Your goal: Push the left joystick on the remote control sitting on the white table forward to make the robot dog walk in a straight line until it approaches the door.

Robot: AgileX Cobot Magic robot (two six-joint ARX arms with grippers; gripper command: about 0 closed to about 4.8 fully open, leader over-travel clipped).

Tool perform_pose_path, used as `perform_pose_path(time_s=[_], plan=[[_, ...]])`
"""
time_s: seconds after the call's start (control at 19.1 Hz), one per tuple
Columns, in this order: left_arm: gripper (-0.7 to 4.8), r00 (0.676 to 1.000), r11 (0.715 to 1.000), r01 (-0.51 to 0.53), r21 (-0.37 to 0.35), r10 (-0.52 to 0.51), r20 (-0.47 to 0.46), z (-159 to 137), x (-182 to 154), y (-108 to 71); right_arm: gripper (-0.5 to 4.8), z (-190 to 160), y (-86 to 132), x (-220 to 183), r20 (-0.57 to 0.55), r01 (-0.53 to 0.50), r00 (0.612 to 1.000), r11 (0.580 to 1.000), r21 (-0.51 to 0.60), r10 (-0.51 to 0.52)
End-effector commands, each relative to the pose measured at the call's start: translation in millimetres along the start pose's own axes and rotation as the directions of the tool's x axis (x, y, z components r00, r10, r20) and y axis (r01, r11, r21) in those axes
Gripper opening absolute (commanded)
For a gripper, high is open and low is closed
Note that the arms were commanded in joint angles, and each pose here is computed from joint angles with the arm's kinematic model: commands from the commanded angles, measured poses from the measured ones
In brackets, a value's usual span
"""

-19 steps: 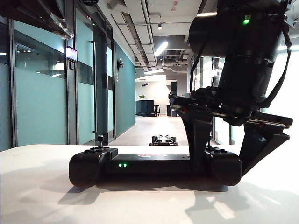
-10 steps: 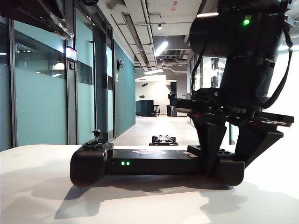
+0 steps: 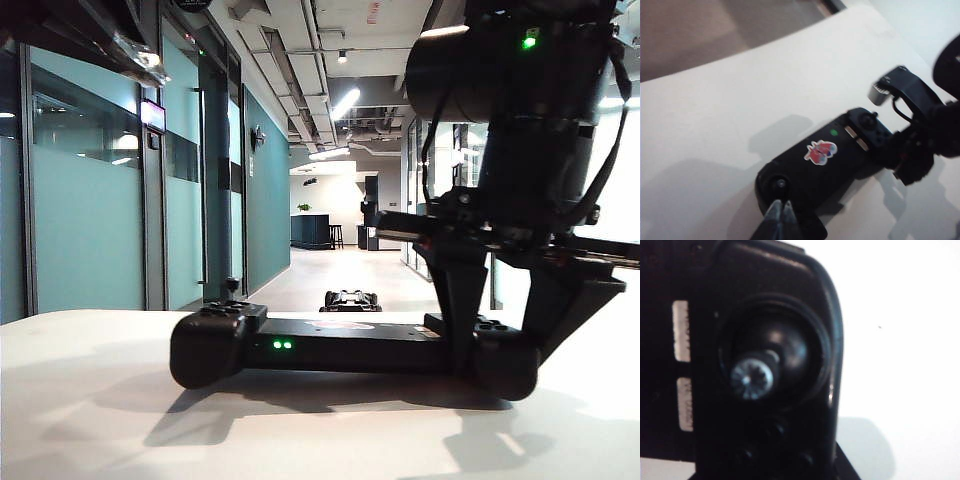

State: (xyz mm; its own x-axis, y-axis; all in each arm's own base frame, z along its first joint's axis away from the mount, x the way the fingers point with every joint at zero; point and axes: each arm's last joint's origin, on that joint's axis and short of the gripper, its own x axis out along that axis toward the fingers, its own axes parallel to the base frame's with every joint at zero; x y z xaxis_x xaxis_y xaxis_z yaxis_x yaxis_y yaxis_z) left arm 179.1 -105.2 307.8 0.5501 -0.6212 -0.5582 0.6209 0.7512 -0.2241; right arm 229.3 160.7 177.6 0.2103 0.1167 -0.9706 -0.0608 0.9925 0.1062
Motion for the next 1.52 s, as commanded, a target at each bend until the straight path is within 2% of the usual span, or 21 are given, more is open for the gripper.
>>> perform_pose_path(time_s=[0.05,0.21,0.31,0.37,0.47,0.63,0.79,1.0,1.52], plan=[[-0.06,0.997,0.995,0.063,0.082,-0.060,-0.041,0,14,2.2,1.97,0,-2,-3,0.006,0.057,0.998,0.998,0.012,-0.057],[-0.06,0.986,0.983,0.148,0.109,-0.138,-0.098,-2,38,7.4,1.97,1,-2,-2,0.011,0.053,0.999,0.998,0.023,-0.053],[-0.06,0.966,0.963,0.240,0.124,-0.224,-0.127,-4,57,10.8,1.97,1,-2,-2,0.010,0.053,0.999,0.998,0.042,-0.054],[-0.05,0.959,0.956,0.260,0.139,-0.239,-0.149,-6,65,13.0,1.97,1,-2,-2,0.010,0.051,0.999,0.997,0.050,-0.052],[-0.06,0.949,0.954,0.272,0.126,-0.245,-0.197,-12,81,18.0,1.97,1,-2,-2,0.010,0.048,0.999,0.998,0.050,-0.049],[-0.06,0.922,0.936,0.332,0.117,-0.296,-0.249,-20,98,22.5,1.97,1,-2,-2,0.010,0.048,0.999,0.997,0.066,-0.049],[-0.06,0.909,0.928,0.350,0.131,-0.302,-0.288,-28,114,27.5,1.97,1,-2,-2,0.008,0.047,0.999,0.997,0.066,-0.047],[-0.06,0.896,0.930,0.353,0.104,-0.304,-0.323,-38,136,35.1,1.97,1,-2,-2,0.008,0.046,0.999,0.997,0.064,-0.047],[-0.06,0.912,0.936,0.327,0.130,-0.276,-0.302,-41,154,41.6,1.97,1,-2,-2,0.004,0.049,0.999,0.998,0.039,-0.049]])
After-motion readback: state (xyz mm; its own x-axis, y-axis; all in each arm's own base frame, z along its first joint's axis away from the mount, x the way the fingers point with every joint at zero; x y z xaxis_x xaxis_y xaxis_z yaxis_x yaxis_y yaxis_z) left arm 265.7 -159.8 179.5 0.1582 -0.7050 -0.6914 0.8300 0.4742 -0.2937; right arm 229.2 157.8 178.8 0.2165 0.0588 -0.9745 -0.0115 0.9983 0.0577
